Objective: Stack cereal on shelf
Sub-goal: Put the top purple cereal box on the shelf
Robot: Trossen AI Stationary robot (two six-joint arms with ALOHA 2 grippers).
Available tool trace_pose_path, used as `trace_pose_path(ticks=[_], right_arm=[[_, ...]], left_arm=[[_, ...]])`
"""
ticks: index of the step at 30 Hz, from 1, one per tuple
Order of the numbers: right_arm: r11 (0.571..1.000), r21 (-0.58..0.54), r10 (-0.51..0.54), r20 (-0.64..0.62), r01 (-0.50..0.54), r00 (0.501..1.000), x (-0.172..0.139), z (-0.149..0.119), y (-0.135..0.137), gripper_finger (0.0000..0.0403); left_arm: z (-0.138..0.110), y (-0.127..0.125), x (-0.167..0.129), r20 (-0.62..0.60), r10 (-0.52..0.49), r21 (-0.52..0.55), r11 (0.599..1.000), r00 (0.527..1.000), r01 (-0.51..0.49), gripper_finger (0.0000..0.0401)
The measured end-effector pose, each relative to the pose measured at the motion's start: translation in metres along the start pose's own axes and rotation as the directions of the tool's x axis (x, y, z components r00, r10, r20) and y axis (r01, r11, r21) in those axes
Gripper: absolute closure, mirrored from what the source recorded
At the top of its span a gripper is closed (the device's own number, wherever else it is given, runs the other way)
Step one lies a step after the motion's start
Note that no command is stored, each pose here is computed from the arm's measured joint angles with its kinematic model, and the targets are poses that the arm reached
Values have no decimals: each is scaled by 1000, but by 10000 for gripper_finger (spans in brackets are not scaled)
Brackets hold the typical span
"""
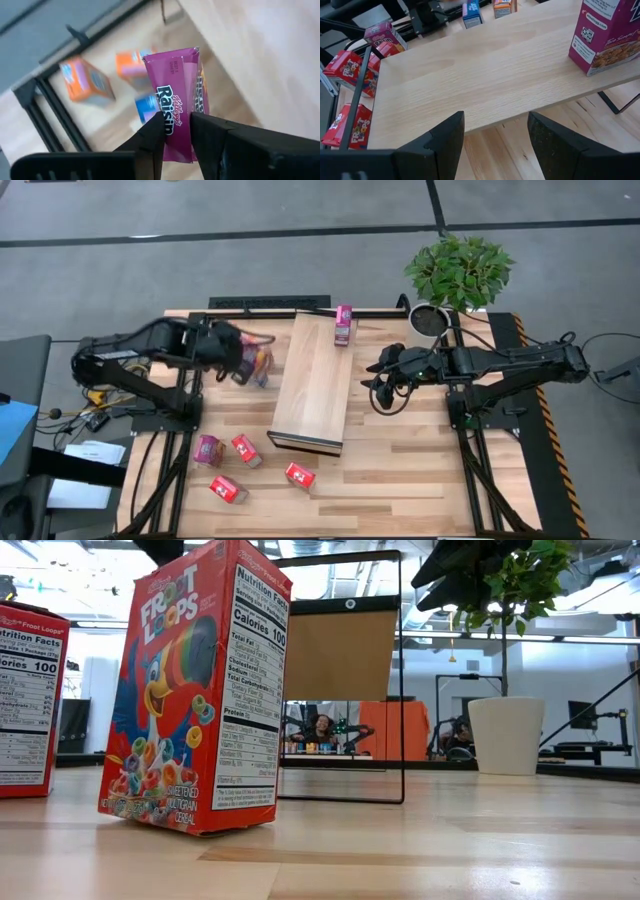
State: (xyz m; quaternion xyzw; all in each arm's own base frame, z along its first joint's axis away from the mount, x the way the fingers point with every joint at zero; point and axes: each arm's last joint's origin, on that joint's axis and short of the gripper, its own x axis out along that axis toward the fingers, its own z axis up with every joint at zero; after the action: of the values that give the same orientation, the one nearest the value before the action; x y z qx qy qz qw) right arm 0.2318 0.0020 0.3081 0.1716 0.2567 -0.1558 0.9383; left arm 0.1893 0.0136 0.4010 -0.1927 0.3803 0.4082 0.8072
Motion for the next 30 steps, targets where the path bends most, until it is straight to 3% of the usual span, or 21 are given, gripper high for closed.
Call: trace_pose_path(ticks=[5, 12, 19, 24, 30], right_arm=[[1000, 0, 0, 0, 0, 1000, 0, 0, 0, 158], [1000, 0, 0, -1, 0, 1000, 0, 0, 0, 158], [1000, 0, 0, -1, 0, 1000, 0, 0, 0, 158], [1000, 0, 0, -1, 0, 1000, 0, 0, 0, 158], [1000, 0, 0, 0, 0, 1000, 0, 0, 0, 158]], left_arm=[[26, 0, 1, 98, 22, -33, 999, 995, -18, 330], [63, -27, 23, 194, -23, 18, 1000, 981, 20, 330], [93, -57, 60, 178, 30, 118, 992, 984, -51, 330], [108, -69, 89, 145, 71, 117, 989, 987, -88, 330], [120, -79, 115, 82, 31, 94, 995, 996, -39, 330]])
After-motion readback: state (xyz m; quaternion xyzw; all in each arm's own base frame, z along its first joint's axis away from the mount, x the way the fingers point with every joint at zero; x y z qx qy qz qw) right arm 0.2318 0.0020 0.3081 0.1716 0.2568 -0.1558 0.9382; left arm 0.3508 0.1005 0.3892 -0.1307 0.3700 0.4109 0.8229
